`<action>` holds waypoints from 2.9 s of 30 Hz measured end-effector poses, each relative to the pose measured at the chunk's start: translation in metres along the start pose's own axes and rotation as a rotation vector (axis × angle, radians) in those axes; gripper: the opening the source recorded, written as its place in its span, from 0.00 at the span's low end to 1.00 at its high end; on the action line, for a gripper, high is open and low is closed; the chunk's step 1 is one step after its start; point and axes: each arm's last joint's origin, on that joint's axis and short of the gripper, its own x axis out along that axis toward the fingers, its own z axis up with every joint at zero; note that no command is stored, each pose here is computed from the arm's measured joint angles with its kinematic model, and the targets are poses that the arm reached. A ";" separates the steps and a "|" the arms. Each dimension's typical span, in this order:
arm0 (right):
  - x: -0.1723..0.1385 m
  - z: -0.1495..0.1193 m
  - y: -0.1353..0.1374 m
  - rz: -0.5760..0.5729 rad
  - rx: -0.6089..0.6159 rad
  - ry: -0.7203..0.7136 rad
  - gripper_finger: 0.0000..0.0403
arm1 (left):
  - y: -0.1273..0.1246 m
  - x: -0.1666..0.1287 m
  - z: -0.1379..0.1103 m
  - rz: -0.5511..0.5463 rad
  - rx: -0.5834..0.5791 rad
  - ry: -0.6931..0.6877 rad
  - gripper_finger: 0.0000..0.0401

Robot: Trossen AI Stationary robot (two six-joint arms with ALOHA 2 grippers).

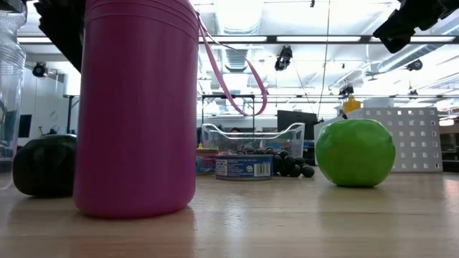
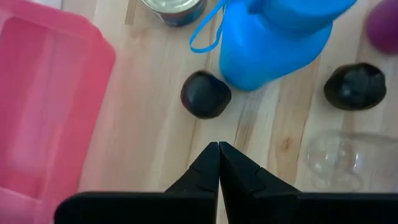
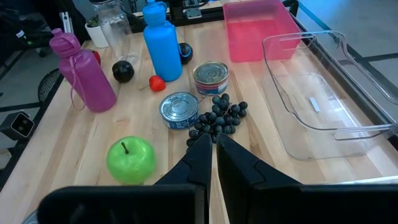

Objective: Pick & Place Food Item
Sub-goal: Put the top plum into the pink bin

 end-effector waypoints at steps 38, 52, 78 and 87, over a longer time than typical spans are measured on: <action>0.000 0.000 0.000 0.000 0.000 0.000 0.06 | -0.001 0.054 -0.018 0.061 0.081 -0.009 0.08; 0.000 0.000 0.000 0.000 0.000 0.000 0.06 | -0.004 0.074 -0.014 0.022 0.053 -0.139 0.66; 0.000 0.000 0.000 0.000 0.000 0.000 0.06 | 0.003 0.115 0.001 0.074 0.022 0.017 0.99; 0.000 0.000 0.000 0.000 0.000 0.000 0.06 | 0.001 0.127 0.002 0.074 0.032 0.057 0.99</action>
